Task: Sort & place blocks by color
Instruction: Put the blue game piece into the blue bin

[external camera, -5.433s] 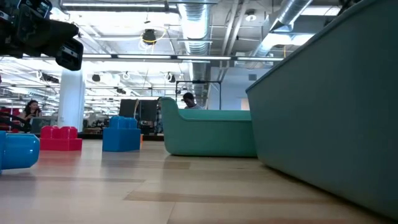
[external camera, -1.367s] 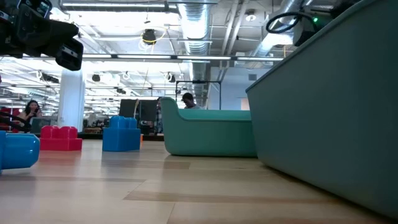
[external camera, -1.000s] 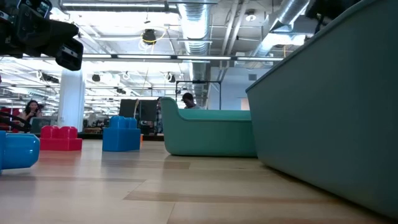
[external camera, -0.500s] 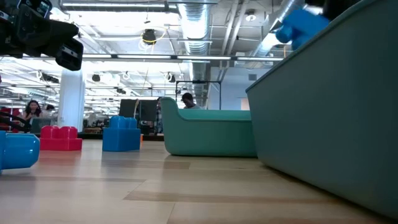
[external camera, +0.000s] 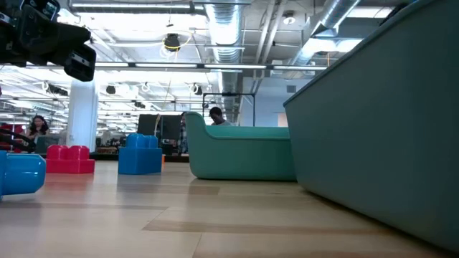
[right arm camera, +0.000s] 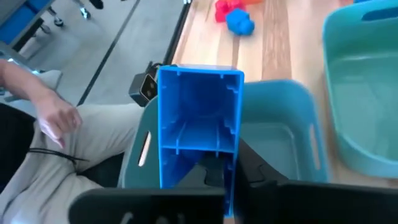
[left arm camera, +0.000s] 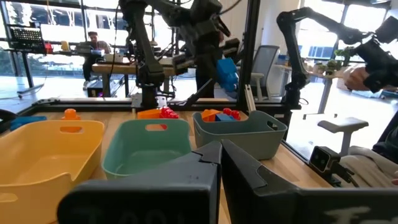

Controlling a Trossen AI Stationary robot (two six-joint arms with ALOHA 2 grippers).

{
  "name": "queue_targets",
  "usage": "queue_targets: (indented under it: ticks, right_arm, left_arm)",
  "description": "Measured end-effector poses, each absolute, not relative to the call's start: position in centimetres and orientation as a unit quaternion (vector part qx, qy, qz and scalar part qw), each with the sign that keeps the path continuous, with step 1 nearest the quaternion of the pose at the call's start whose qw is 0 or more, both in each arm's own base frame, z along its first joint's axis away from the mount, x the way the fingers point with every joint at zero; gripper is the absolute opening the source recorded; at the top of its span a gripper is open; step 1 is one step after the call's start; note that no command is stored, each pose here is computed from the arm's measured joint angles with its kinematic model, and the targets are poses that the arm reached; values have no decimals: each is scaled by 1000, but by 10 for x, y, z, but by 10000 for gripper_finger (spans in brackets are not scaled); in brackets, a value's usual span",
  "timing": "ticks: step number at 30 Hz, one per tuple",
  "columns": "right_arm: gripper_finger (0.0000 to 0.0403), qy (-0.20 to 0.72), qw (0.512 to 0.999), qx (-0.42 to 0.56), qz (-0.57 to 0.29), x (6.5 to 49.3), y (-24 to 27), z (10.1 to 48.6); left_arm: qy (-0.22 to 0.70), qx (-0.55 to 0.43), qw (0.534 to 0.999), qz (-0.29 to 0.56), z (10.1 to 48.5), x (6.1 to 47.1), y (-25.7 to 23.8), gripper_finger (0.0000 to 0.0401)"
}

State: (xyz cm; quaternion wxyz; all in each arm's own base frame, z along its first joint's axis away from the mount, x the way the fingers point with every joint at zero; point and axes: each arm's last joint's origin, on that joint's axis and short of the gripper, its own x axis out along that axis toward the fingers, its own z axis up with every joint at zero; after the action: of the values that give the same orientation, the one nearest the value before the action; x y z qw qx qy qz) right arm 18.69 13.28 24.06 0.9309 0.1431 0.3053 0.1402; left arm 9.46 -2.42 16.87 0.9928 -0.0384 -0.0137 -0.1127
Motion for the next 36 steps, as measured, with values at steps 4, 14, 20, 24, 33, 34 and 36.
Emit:
queue_targets:
  ticks: [4, 14, 20, 24, 33, 34, 36]
  right_arm:
    - [29, 323, 925, 149, 136, 193, 142, 229]
    - [34, 348, 917, 158, 112, 209, 148, 207]
    - [75, 342, 918, 180, 89, 217, 140, 206]
    - [134, 331, 920, 190, 92, 218, 141, 209]
    - [246, 312, 919, 225, 91, 221, 142, 213]
    - [248, 304, 921, 223, 97, 221, 143, 214]
    - [248, 278, 930, 213, 110, 223, 145, 219]
  left_arm:
    - [-14, -38, 993, -113, 169, 95, -24, 0]
    - [-14, -38, 993, -113, 169, 95, -24, 0]
    - [-14, -38, 993, -113, 169, 95, -24, 0]
    - [-14, -38, 993, -113, 169, 95, -24, 0]
    - [-14, -38, 993, -113, 169, 95, -24, 0]
    - [-14, -38, 993, -113, 169, 95, -24, 0]
    - [-14, -38, 993, -113, 169, 95, -24, 0]
